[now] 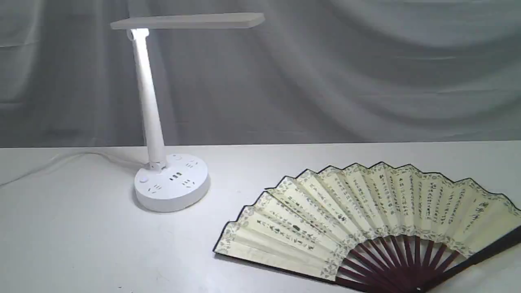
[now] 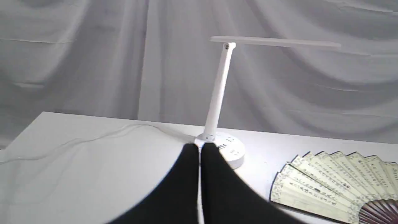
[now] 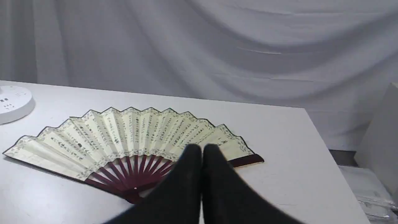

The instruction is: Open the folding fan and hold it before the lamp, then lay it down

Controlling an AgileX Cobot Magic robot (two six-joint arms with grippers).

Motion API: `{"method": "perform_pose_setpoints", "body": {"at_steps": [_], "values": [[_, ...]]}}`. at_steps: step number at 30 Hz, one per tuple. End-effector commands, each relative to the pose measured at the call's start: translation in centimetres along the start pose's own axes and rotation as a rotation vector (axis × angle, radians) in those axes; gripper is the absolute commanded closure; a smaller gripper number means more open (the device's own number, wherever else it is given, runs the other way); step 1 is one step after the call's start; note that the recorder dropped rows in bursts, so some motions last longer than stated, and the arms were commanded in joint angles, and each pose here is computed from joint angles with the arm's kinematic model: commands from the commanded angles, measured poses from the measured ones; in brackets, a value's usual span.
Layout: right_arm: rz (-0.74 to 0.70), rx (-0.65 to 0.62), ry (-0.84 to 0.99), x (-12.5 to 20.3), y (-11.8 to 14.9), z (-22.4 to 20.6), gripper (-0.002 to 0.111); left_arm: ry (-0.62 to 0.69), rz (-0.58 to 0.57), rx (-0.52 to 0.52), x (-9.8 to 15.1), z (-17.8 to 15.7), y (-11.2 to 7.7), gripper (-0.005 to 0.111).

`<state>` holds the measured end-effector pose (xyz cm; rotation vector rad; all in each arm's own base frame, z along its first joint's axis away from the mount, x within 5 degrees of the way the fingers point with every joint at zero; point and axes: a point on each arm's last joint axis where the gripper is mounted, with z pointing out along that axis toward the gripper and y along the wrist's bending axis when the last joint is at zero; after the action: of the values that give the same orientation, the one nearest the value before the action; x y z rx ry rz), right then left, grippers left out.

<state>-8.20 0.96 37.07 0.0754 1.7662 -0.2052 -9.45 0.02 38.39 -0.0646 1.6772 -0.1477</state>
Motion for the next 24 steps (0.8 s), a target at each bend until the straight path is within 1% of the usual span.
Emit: {"method": "perform_pose_setpoints", "body": {"at_steps": [1, 3, 7, 11, 14, 17, 20, 21, 24], "values": [[-0.001, 0.008, 0.0, 0.0, -0.1, 0.0, 0.108, -0.011, 0.003, 0.027, -0.2, -0.1, 0.2, 0.107], [-0.001, 0.008, 0.0, 0.0, -0.1, 0.0, 0.108, -0.022, 0.011, 0.054, -0.4, -0.4, 0.2, 0.107], [0.001, 0.009, 0.0, 0.0, -0.1, 0.0, 0.108, -0.073, 0.024, 0.062, -1.1, -1.2, 0.1, 0.107], [0.008, 0.008, 0.005, 0.1, -0.1, 0.1, 0.108, -0.125, 0.022, 0.066, -1.5, -1.1, 0.1, 0.107], [0.009, 0.008, 0.003, 0.4, 0.0, 1.0, 0.108, -0.176, 0.021, 0.066, -1.6, 0.2, 0.1, 0.107], [0.006, 0.009, -0.031, 0.5, 0.0, 2.4, 0.108, -0.214, 0.014, 0.071, -1.0, 2.6, 0.2, 0.107], [0.016, 0.001, -0.036, 1.4, 0.3, 4.5, 0.108, -0.185, -0.003, 0.072, 0.5, 5.2, 0.3, 0.107], [0.021, -0.004, -0.042, 1.6, 0.4, 5.1, 0.108, -0.162, -0.014, 0.076, 1.4, 6.3, 0.4, 0.107], [0.04, -0.03, -0.06, 2.8, 0.8, 7.4, 0.108, -0.151, -0.017, 0.07, 3.2, 8.6, 0.6, 0.107]]}}
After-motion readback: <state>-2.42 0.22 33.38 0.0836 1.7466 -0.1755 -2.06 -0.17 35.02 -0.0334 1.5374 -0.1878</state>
